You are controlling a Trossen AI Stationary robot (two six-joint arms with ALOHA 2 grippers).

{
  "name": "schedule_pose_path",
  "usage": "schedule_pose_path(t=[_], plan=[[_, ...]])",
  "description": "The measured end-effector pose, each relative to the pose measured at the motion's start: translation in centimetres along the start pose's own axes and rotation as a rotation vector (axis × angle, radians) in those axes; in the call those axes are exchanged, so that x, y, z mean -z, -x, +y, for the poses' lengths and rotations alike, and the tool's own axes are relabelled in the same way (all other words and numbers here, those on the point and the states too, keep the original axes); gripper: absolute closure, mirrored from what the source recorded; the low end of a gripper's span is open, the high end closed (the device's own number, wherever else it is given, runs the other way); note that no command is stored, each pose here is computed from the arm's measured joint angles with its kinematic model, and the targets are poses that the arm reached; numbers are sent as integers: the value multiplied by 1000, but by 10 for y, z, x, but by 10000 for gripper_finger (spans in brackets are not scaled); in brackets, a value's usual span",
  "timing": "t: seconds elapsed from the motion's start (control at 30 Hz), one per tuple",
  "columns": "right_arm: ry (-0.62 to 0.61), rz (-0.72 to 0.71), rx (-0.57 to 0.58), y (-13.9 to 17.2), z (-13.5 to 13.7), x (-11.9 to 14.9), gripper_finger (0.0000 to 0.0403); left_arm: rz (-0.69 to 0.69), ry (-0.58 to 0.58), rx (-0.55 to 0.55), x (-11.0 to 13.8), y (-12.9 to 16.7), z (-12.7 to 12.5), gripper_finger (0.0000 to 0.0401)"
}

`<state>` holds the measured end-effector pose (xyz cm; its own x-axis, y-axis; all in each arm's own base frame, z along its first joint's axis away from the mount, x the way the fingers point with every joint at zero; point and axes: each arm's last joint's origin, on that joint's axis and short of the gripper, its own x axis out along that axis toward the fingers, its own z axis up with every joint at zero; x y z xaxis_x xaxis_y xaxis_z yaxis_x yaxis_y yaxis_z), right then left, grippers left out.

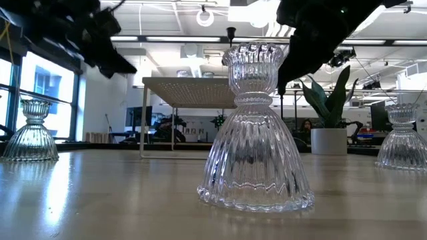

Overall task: Pick & Place candle stick holders
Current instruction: Put the bottom black candle holder on the shelf aligned with the other black candle holder

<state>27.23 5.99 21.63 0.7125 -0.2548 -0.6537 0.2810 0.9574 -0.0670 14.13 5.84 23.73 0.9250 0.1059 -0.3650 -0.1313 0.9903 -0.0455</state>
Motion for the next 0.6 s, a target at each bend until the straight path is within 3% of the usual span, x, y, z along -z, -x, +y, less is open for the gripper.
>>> schedule_pose_path(t=[0.33, 0.6], plan=[[50, -24, 1, 0, 1, -2, 402, 83, 0, 37, -24, 22, -54, 382], [59, -36, -3, 0, 1, -3, 401, 204, 11, 119, -9, 34, -90, 382]])
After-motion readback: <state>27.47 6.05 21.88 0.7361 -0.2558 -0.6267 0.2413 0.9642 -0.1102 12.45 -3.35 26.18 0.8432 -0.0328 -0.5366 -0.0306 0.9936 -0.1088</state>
